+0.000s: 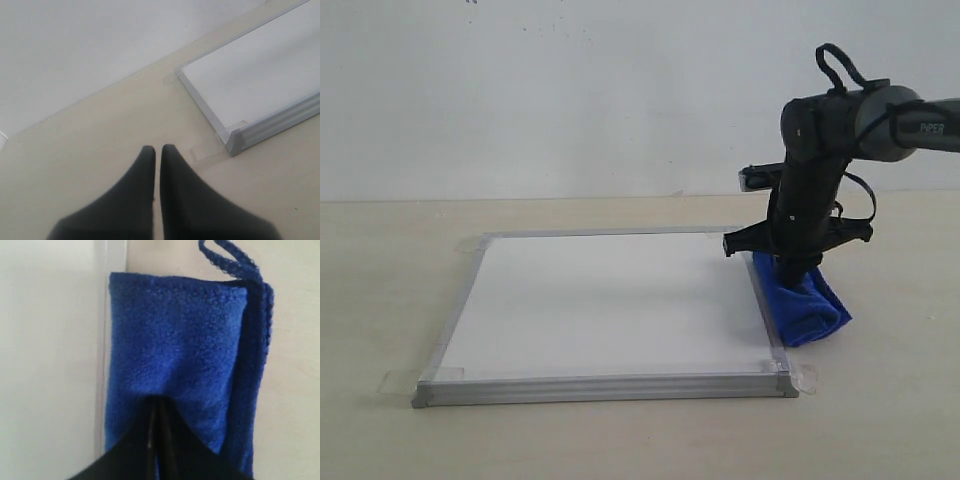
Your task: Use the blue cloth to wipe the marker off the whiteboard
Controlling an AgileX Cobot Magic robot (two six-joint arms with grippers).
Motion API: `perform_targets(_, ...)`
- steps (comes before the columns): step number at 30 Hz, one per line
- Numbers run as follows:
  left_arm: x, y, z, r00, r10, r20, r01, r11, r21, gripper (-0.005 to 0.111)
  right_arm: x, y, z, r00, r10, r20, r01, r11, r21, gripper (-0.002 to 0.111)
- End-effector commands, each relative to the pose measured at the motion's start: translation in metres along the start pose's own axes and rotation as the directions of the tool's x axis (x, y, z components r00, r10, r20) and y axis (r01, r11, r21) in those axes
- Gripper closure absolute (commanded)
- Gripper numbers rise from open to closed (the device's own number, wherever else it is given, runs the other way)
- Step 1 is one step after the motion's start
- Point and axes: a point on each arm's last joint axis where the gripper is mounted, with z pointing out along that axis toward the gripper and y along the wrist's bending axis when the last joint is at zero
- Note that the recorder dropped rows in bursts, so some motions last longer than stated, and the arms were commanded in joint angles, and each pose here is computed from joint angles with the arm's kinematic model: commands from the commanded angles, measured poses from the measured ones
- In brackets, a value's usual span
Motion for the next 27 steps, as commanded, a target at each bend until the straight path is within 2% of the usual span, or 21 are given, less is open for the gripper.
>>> perform_targets(1, 0.000, 0.000, 0.000, 1.000, 0.003, 0.003, -0.003, 1.000, -0.003, 0.103, -0.001, 0.003, -0.030, 0.999, 0.005, 0.052, -0.004, 1.000, -0.030, 0.108)
perform_targets(10, 0.000, 0.000, 0.000, 1.000, 0.003, 0.003, -0.003, 1.000, -0.003, 0.103, 0.005, -0.002, -0.038, 1.000, -0.012, -0.009, 0.012, 1.000, 0.013, 0.108)
perform_targets(18, 0.000, 0.000, 0.000, 1.000, 0.003, 0.003, -0.003, 1.000, -0.003, 0.103, 0.013, -0.007, -0.083, 0.998, -0.023, 0.063, 0.021, 0.999, 0.030, 0.108)
perform_targets(23, 0.000, 0.000, 0.000, 1.000, 0.003, 0.003, -0.003, 1.000, -0.003, 0.103, 0.046, -0.013, -0.098, 0.990, -0.032, 0.135, 0.029, 0.999, 0.023, 0.108)
perform_targets(27, 0.000, 0.000, 0.000, 1.000, 0.003, 0.003, -0.003, 1.000, -0.003, 0.103, 0.091, -0.020, -0.106, 0.968, -0.009, 0.250, 0.012, 1.000, -0.008, 0.108)
